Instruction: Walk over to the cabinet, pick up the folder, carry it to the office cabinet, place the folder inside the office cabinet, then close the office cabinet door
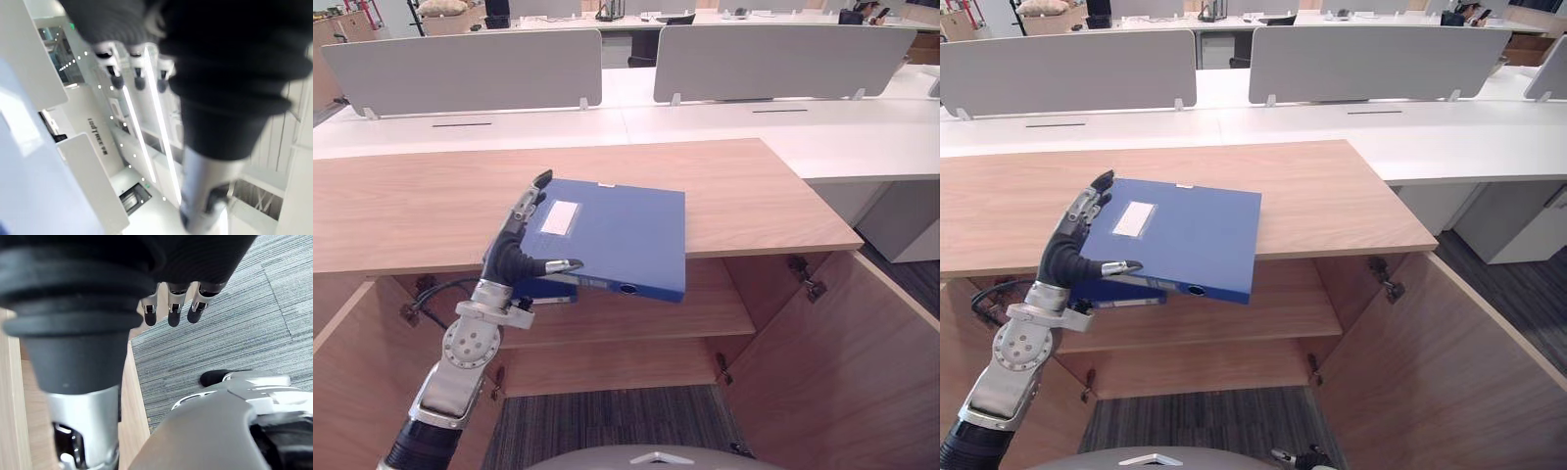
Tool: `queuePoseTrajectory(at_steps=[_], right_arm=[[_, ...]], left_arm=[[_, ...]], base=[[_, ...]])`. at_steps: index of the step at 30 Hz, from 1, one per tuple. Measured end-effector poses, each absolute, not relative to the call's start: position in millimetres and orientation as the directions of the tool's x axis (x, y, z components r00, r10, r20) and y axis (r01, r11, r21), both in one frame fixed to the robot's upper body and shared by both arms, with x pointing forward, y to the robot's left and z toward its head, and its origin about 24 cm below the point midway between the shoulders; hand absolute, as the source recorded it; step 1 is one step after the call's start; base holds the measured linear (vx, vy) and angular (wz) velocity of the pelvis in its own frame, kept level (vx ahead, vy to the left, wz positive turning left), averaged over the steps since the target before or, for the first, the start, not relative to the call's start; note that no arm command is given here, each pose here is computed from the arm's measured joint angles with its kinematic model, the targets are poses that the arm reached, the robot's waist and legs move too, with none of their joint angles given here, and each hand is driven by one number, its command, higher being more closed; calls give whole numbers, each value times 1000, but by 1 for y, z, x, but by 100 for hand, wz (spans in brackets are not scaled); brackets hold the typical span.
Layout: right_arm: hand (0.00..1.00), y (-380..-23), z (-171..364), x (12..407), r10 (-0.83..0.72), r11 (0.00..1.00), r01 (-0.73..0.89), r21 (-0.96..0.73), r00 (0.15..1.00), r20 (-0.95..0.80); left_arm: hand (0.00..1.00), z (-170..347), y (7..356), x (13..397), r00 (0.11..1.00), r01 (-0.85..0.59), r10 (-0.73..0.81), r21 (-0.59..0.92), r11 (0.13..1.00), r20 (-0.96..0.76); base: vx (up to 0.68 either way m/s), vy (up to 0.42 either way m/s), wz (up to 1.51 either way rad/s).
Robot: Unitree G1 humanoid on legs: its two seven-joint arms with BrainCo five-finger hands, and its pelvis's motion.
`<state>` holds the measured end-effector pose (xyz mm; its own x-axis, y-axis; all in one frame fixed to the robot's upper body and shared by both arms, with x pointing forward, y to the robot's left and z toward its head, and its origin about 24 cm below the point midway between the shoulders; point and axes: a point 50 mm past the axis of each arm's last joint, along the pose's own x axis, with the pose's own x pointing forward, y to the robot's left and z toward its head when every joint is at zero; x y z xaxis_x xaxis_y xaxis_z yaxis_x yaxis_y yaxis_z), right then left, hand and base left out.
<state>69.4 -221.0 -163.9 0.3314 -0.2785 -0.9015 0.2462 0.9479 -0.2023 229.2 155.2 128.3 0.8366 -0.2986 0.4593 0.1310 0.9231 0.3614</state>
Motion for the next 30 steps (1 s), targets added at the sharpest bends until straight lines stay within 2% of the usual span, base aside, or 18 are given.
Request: queuePoseTrajectory(at_steps=[7, 14, 30], right_arm=[[0, -221, -164, 71, -279, 948, 247, -203, 334, -900], [0, -221, -163, 74, -283, 947, 247, -205, 341, -896], [0, -220, -163, 74, -281, 949, 239, -206, 340, -898]], left_arm=[[0, 115, 139, 230, 825, 216, -412, 458, 862, 387], [0, 114, 125, 231, 782, 224, -507, 596, 771, 362], [0, 106, 107, 229, 739, 253, -593, 685, 683, 319]], base=[[43, -2, -10], [9, -7, -2], [-11, -3, 0]])
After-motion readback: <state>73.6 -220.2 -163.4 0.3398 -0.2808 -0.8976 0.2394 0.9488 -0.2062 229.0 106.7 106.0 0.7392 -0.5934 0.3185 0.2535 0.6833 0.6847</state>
